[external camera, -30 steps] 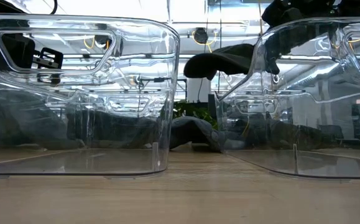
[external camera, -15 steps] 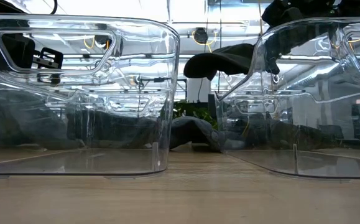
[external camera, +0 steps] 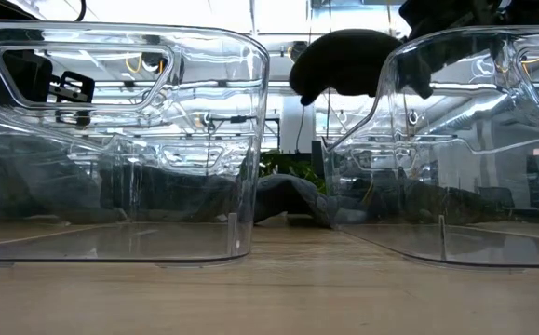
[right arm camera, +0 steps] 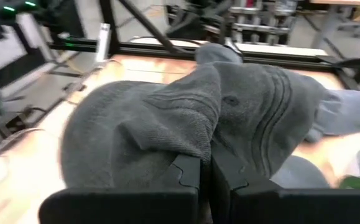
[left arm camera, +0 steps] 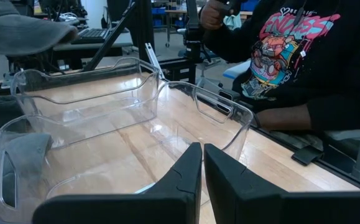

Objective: Pick & Place hat
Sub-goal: Put the top black cap into the right transparent bin

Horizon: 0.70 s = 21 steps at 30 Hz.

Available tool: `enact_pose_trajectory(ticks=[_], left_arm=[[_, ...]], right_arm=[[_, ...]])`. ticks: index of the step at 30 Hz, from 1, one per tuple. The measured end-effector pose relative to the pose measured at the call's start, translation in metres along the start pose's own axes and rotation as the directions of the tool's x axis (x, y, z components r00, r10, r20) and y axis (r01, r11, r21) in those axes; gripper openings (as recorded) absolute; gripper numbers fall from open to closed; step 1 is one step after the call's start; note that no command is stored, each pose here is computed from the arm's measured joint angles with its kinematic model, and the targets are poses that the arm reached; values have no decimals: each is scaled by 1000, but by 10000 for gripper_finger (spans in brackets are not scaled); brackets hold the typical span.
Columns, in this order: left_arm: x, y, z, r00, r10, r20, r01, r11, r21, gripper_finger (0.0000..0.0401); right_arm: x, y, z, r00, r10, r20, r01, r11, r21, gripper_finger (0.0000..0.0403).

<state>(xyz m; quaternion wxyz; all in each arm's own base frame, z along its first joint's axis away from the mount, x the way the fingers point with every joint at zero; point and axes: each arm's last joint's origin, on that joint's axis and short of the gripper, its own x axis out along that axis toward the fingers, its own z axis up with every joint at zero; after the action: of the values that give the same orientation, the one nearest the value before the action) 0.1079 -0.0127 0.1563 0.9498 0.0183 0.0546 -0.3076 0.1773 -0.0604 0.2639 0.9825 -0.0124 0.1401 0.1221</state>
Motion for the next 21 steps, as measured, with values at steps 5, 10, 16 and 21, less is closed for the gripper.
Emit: enact_pose_trajectory(ticks=[5,10,16,21], left_arm=[[0,0,0,1000,0,0,0,1000,0,26],[0,0,0,1000,0,0,0,1000,0,26],[0,0,0,1000,0,0,0,1000,0,26],[0,0,0,1000,0,0,0,1000,0,26]], right_arm=[[3,8,1,994,110,14,-109,994,-13,0],[6,19,2,956,291,32,-289,955,-63,0],[8,29,-1,911,413,11,-410,908,-87,0],[9,31,-2,908,419,4,-417,904,-90,0]])
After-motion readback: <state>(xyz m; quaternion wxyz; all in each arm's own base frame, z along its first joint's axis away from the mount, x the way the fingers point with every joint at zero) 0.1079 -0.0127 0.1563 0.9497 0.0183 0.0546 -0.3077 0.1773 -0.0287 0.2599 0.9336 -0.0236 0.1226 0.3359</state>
